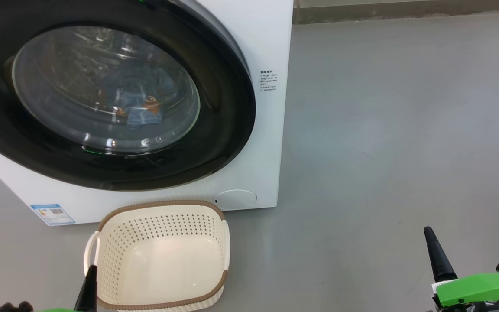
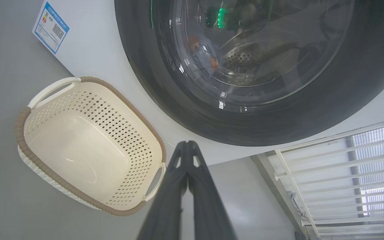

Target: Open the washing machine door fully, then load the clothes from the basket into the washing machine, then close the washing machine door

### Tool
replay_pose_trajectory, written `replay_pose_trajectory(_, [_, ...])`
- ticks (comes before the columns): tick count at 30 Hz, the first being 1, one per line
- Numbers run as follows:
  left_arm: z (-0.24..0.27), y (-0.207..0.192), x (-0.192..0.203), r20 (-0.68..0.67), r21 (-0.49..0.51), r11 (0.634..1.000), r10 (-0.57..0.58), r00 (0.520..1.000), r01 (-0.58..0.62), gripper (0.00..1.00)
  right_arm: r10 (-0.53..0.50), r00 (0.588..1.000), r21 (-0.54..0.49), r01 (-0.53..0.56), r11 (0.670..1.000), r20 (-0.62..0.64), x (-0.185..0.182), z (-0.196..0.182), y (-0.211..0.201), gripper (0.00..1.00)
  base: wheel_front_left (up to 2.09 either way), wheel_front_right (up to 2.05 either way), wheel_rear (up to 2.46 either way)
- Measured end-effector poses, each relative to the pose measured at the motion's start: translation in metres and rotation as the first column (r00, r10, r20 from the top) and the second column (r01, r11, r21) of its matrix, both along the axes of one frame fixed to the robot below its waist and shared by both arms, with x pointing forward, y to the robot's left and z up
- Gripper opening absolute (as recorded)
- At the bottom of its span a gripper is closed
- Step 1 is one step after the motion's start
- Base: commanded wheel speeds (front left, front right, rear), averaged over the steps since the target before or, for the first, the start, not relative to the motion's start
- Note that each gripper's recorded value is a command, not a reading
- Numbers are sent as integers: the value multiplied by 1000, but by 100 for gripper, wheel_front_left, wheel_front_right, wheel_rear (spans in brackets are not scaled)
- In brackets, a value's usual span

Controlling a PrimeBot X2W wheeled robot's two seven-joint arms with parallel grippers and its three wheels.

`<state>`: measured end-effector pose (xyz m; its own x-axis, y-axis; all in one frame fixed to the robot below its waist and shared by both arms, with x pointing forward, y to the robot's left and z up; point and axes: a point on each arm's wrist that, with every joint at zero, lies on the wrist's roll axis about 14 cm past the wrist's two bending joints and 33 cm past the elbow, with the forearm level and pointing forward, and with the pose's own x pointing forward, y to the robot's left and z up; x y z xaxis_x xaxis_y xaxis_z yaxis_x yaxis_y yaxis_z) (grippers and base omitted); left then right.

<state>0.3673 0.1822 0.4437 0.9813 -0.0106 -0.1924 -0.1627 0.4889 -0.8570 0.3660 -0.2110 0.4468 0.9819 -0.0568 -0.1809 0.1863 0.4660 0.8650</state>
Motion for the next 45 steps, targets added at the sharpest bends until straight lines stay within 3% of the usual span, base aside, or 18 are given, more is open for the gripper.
replay_pose_trajectory(22, [15, 2, 5, 32, -225, 974, 40, 999, -31, 0, -24, 999, 209, 14, 978, 45, 5, 14, 2, 0, 0, 0, 0])
replay_pose_trajectory(45, [34, 5, 10, 76, -441, 897, 69, 995, -28, 0, -53, 994, 424, 7, 906, 96, 10, 31, 4, 0, 0, 0, 0])
